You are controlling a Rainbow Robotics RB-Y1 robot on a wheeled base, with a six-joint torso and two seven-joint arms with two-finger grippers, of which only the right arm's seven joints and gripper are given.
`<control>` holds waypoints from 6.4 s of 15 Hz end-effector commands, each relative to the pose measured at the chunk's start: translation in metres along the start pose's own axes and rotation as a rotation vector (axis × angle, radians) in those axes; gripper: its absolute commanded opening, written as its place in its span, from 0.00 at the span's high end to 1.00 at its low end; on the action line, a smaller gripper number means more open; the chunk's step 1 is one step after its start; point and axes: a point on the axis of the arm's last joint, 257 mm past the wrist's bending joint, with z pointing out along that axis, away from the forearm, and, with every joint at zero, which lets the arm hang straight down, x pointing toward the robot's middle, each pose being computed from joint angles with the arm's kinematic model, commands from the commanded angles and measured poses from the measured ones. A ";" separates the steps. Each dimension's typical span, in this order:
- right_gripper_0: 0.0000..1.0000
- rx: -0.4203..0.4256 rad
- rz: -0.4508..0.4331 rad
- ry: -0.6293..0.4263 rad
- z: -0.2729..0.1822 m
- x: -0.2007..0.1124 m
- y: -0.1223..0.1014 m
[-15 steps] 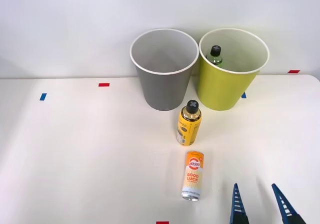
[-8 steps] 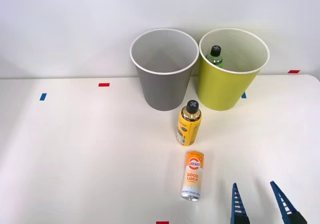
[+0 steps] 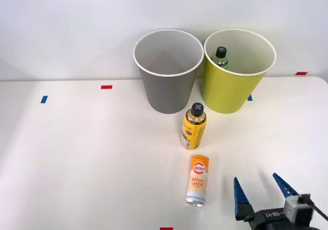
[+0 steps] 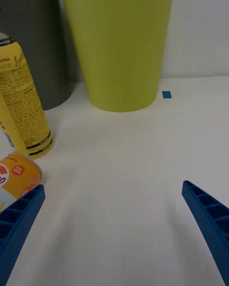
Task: Put cans in the gray bin, plastic bottles in the light green bin
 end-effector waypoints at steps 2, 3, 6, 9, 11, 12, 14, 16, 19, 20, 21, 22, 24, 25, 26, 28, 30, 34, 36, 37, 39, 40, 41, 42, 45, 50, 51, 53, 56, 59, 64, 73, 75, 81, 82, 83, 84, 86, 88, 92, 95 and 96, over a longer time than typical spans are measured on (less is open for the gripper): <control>0.00 -0.077 0.122 0.134 0.005 -0.010 0.006; 0.00 -0.096 0.137 0.146 0.010 -0.011 0.009; 0.00 -0.125 0.132 0.189 0.032 -0.013 0.009; 0.00 -0.128 0.116 0.304 0.040 -0.010 0.006; 0.00 -0.123 0.142 0.405 0.033 -0.016 0.011; 0.00 -0.118 0.181 0.469 0.026 -0.021 0.019; 0.00 -0.105 0.247 0.549 0.019 -0.025 0.030; 0.00 -0.100 0.326 0.575 0.021 -0.030 0.041; 0.00 -0.106 0.396 0.609 0.020 -0.026 0.056; 0.00 -0.097 0.403 0.618 0.020 -0.024 0.057; 0.00 -0.075 0.414 0.630 0.018 -0.018 0.058; 0.00 -0.052 0.453 0.654 0.014 -0.011 0.061; 0.00 -0.027 0.471 0.681 0.015 -0.007 0.069; 0.00 -0.023 0.503 0.689 0.016 -0.008 0.075; 0.00 -0.038 0.518 0.692 0.018 -0.010 0.084; 0.00 -0.063 0.479 0.686 0.023 -0.012 0.090; 0.00 -0.061 0.468 0.698 0.028 -0.005 0.091; 0.00 -0.058 0.452 0.720 0.037 0.008 0.093; 0.00 -0.066 0.470 0.718 0.038 0.007 0.100; 0.00 -0.073 0.480 0.714 0.039 0.005 0.105; 0.00 -0.072 0.495 0.708 0.043 0.005 0.109; 0.00 -0.065 0.493 0.704 0.045 0.007 0.108; 0.00 -0.055 0.490 0.700 0.047 0.010 0.107; 0.00 -0.046 0.481 0.697 0.049 0.012 0.105; 0.00 -0.031 0.430 0.694 0.050 0.021 0.098; 0.00 -0.018 0.386 0.731 0.045 0.028 0.105; 0.00 -0.017 0.382 0.738 0.045 0.028 0.108; 0.00 -0.030 0.398 0.740 0.047 0.024 0.117; 0.00 -0.038 0.396 0.744 0.048 0.025 0.121; 0.00 -0.016 0.399 0.758 0.063 0.037 0.123; 0.00 -0.006 0.414 0.736 0.081 0.040 0.135; 0.79 0.015 0.385 0.706 0.084 0.038 0.129; 0.90 0.022 0.371 0.704 0.083 0.040 0.126; 1.00 0.019 0.203 0.649 0.081 0.042 0.109; 1.00 0.014 0.182 0.644 0.081 0.043 0.109; 1.00 0.006 0.168 0.635 0.080 0.043 0.108; 1.00 -0.006 0.167 0.621 0.080 0.042 0.108; 1.00 -0.023 0.206 0.589 0.073 0.033 0.109; 1.00 -0.051 0.238 0.537 0.058 0.002 0.113; 1.00 -0.068 0.279 0.404 0.034 -0.064 0.100; 1.00 -0.092 0.338 0.389 0.030 -0.075 0.091; 1.00 -0.091 0.344 0.393 0.031 -0.074 0.087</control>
